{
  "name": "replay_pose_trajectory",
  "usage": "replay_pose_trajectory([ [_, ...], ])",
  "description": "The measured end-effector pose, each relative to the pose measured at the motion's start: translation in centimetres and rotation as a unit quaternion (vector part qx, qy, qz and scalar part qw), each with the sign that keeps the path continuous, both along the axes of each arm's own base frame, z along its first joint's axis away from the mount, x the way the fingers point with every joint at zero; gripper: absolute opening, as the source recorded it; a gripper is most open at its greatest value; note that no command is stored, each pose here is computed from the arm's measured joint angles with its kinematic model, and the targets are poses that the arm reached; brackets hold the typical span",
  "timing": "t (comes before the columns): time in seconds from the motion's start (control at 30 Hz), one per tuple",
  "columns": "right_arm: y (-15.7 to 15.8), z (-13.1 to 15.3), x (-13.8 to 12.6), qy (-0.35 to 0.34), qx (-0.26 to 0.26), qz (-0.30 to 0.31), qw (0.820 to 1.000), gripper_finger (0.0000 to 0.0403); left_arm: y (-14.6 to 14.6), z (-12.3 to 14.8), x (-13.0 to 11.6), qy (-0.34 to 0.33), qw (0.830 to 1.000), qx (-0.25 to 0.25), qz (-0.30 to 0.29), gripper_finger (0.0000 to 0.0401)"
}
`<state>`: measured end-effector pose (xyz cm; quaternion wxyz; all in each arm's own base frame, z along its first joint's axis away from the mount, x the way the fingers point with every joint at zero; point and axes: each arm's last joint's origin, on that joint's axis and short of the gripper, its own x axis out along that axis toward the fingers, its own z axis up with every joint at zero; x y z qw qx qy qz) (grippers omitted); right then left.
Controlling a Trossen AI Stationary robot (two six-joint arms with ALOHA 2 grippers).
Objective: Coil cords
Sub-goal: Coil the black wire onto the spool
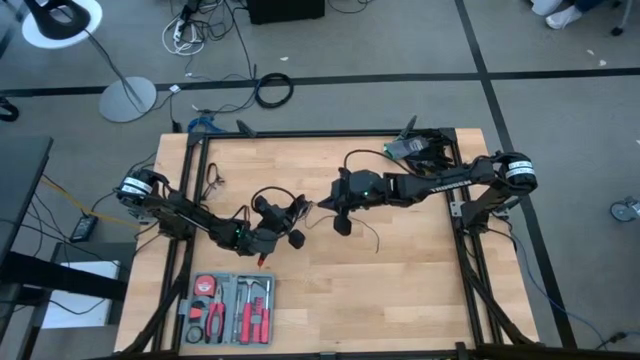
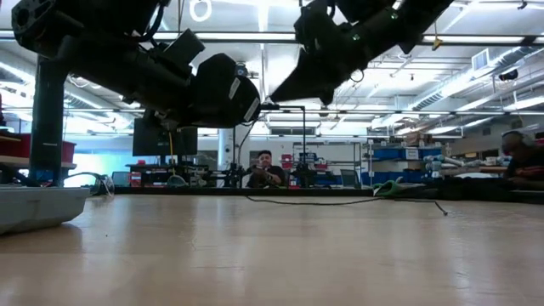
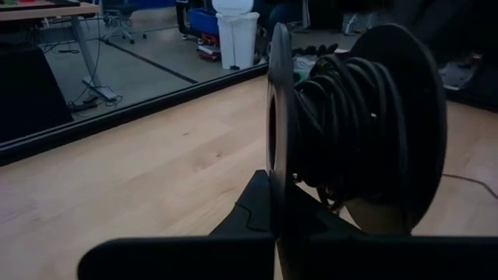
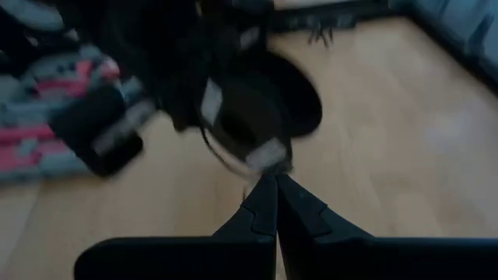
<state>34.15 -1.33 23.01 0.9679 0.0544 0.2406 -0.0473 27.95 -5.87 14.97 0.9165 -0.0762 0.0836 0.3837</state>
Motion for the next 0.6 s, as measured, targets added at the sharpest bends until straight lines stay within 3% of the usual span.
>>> replay_pose_trajectory([
  [0.23, 0.2, 1.6, 0.7, -0.089, 0.0, 0.008, 0.996, 0.0, 0.0, -0.1, 0.0, -0.002, 1.0, -0.004, 0.005, 0.0],
  [0.43, 0.1, 1.4, 0.6, -0.077, 0.0, 0.007, 0.997, 0.0, 0.0, -0.1, -0.1, -0.002, 1.0, -0.005, 0.005, 0.0],
  [0.6, 0.1, -0.1, 0.0, 0.0, 0.016, -0.007, 1.0, 0.0, 0.0, 0.1, 0.0, -0.012, 1.0, -0.005, 0.01, 0.0],
])
